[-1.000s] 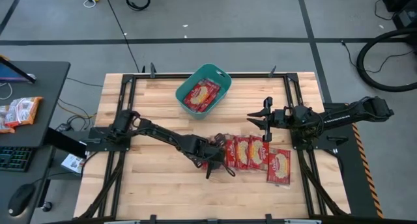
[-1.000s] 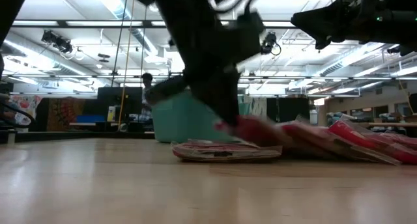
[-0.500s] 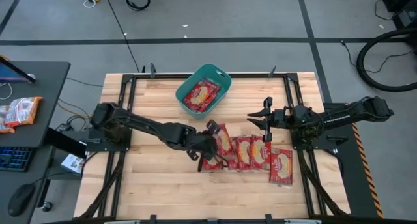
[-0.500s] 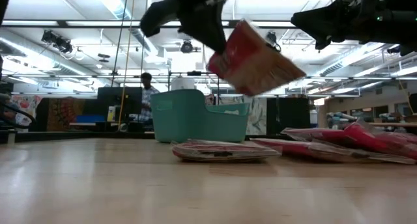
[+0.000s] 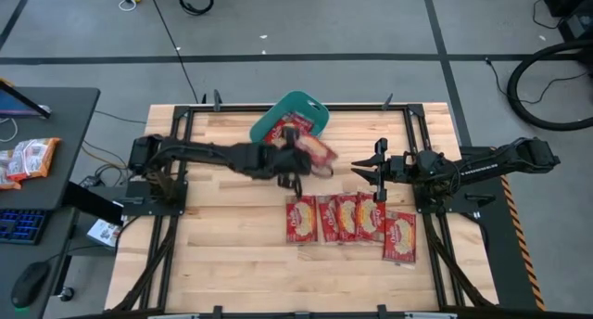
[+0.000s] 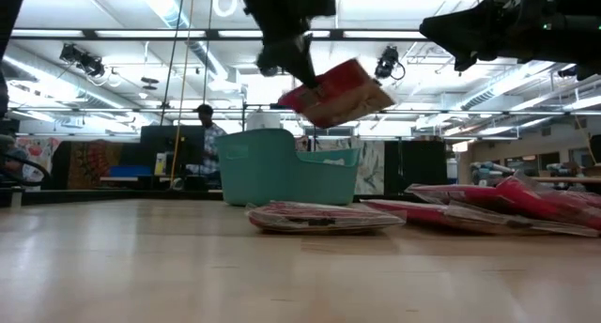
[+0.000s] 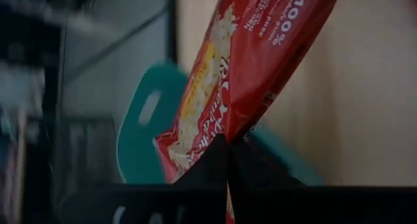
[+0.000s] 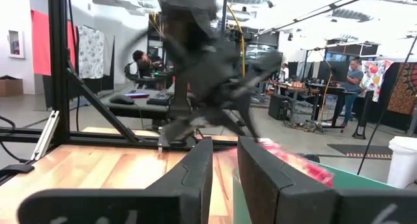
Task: Sort popcorn bags into baskets
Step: Put the popcorn bag into the green bin
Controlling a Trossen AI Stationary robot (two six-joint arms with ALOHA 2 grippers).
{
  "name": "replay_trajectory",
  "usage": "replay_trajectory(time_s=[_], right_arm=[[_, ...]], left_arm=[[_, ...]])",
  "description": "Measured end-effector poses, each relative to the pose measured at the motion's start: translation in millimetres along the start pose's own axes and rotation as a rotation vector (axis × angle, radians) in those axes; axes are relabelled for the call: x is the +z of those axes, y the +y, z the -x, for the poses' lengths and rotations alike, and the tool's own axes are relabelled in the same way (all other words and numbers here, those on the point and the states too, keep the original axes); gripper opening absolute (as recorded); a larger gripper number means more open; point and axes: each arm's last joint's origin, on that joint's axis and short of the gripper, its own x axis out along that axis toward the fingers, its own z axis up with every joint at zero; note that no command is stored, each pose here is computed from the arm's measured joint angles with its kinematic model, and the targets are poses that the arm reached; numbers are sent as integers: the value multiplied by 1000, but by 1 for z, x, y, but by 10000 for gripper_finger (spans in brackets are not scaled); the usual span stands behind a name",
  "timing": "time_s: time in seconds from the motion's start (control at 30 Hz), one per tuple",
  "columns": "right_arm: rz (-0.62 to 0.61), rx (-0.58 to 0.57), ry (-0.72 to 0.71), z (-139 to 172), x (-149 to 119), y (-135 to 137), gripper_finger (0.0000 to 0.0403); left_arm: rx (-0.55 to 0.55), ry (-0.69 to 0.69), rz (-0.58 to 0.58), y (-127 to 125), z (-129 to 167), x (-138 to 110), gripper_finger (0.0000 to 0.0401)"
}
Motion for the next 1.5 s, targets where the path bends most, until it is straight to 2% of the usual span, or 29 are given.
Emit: replay_trajectory(time_s=[0.2,0.3,0.4,0.63,0.73,0.9,1.1,1.37,1.5], right_arm=[[0,0,0,0,0,0,78],[0,0,-1,0,0,0,78],[0,-1,-5,0,0,0,78],[0,-1,-4,0,0,0,78],[-1,-1,-6,0,1,0,78],[-6,-1,-7,0,1,0,78],[-9,2,-11,0,1,0,78],[-8,3,-9,0,1,0,78],[-8,7,-8,0,1,0,78]], left_arm=[[18,125,324,38,-13,-17,0],[-45,201,482,58,-17,-28,0],[-79,198,604,73,-21,-30,0],[-223,265,731,84,-31,-42,2],[-247,311,777,87,-38,-50,7],[-251,390,781,87,-54,-61,8],[-222,441,883,88,-76,-69,7],[-146,530,1092,84,-103,-80,14],[-126,497,1110,84,-108,-78,33]])
